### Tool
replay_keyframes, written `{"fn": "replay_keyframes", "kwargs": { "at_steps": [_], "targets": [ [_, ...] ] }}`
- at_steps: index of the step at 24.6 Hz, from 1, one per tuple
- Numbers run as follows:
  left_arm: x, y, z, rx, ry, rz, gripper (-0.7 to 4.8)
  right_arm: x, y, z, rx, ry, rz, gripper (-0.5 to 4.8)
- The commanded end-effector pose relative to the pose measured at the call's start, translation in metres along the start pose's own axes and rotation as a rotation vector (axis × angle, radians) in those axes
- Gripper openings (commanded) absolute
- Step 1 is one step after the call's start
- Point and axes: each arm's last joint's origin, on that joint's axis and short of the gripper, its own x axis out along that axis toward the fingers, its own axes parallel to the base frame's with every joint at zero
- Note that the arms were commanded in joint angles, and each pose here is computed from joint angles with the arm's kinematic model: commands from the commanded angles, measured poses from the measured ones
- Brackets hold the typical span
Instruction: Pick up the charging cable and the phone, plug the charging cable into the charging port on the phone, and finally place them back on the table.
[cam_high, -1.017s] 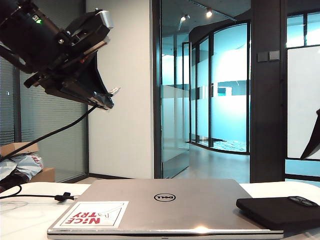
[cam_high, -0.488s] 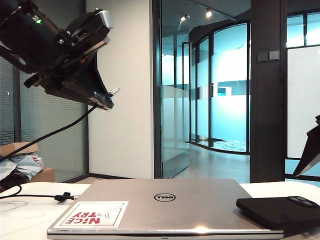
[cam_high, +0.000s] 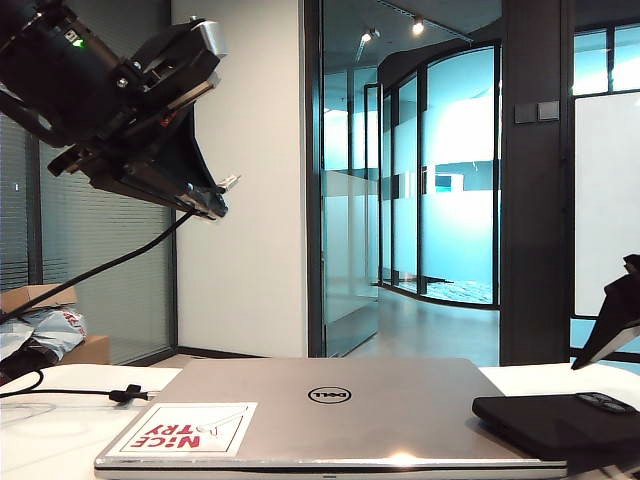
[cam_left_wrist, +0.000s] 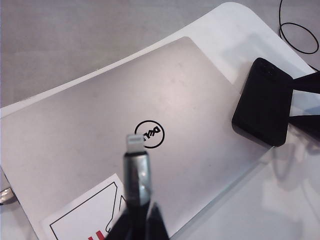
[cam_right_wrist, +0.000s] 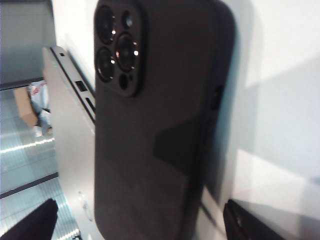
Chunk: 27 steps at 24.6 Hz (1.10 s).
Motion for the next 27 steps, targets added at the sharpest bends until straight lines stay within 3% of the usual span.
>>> {"fn": "replay_keyframes", "kwargs": {
  "at_steps": [1, 9, 22, 27],
  "targets": [
    [-0.001, 0.000, 0.003, 0.007, -0.020, -0.004, -0.06, 0.003, -0.003, 0.000, 0.016, -0.002, 0.006, 4.76],
    [-0.001, 0.000, 0.003, 0.007, -0.020, -0.004, -0.06, 0.015, -0.012, 0.001, 0.012, 0.012, 0.019, 4.69],
    [-0.001, 0.000, 0.003, 0.007, -0.019, -0.005, -0.06, 0.024, -0.008, 0.005, -0.001, 0.005, 0.048, 4.65],
    [-0.001, 0.000, 0.003, 0.007, -0.020, -0.004, -0.06, 0.024, -0.009, 0.005, -0.001, 0.008, 0.041, 3.97]
  ]
}}
